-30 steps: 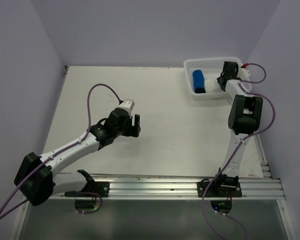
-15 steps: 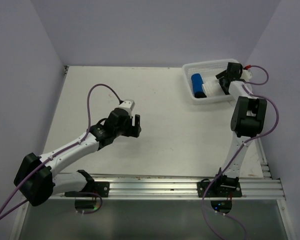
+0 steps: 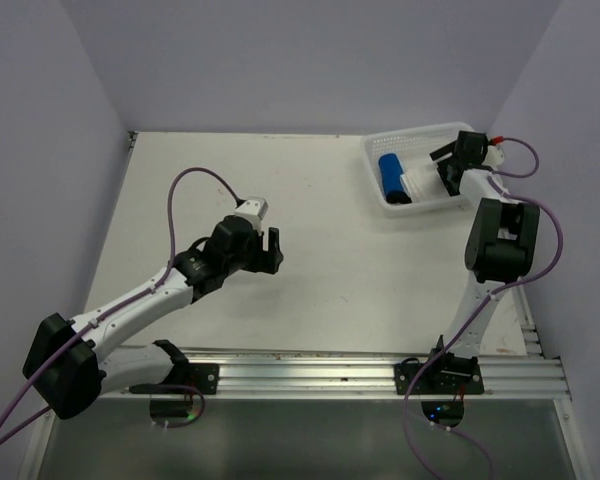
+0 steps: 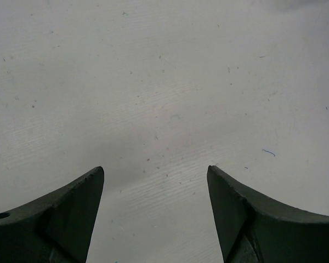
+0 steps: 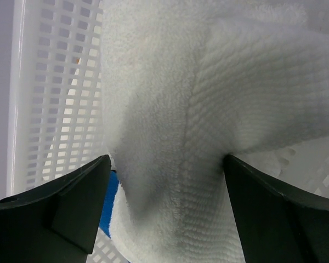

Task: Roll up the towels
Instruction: Place the rolled towel into the container

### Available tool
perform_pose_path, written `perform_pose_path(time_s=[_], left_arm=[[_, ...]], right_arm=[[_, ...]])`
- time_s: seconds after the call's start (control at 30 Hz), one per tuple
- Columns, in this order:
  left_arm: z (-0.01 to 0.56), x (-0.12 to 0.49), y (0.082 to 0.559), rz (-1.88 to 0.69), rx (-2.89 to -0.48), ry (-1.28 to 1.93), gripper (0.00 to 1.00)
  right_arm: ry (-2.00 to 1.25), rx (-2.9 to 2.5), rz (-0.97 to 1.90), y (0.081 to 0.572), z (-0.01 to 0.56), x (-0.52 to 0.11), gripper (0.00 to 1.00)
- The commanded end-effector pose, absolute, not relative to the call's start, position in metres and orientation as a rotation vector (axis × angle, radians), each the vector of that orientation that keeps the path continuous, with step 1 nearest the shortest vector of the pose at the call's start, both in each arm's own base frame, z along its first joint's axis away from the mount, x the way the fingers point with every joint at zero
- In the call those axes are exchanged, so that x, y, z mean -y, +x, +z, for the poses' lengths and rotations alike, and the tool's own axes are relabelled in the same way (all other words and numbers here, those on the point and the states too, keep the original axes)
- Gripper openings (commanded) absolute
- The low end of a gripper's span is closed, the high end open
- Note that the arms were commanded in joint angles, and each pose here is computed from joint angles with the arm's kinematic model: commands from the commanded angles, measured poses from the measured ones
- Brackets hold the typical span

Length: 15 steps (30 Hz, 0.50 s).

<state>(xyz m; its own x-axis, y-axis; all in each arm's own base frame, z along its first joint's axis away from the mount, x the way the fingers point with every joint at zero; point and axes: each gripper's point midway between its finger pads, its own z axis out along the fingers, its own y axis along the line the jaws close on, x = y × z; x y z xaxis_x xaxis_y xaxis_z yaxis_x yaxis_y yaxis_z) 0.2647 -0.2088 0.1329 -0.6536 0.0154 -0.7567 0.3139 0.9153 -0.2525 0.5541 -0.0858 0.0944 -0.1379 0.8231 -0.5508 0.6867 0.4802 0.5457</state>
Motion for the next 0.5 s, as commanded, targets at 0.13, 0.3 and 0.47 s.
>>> perform_pose_path(time_s=[0.13,0.3,0.47], left_arm=[[0.151,0.217,0.267,-0.53,-2.186,0.256,0.8],[0.16,0.218,0.267,-0.545,-2.162,0.257,0.8],[0.167,0.221,0.264,-0.543,-2.137,0.271,0.8]], right_arm=[[1.346,-1.793,0.304,0.557,0.126,0.072,0.9],[1.314,-1.781,0.304,0.558,0.132,0.052,0.91],[1.33,-1.795,0.229,0.55,0.147,0.047,0.92]])
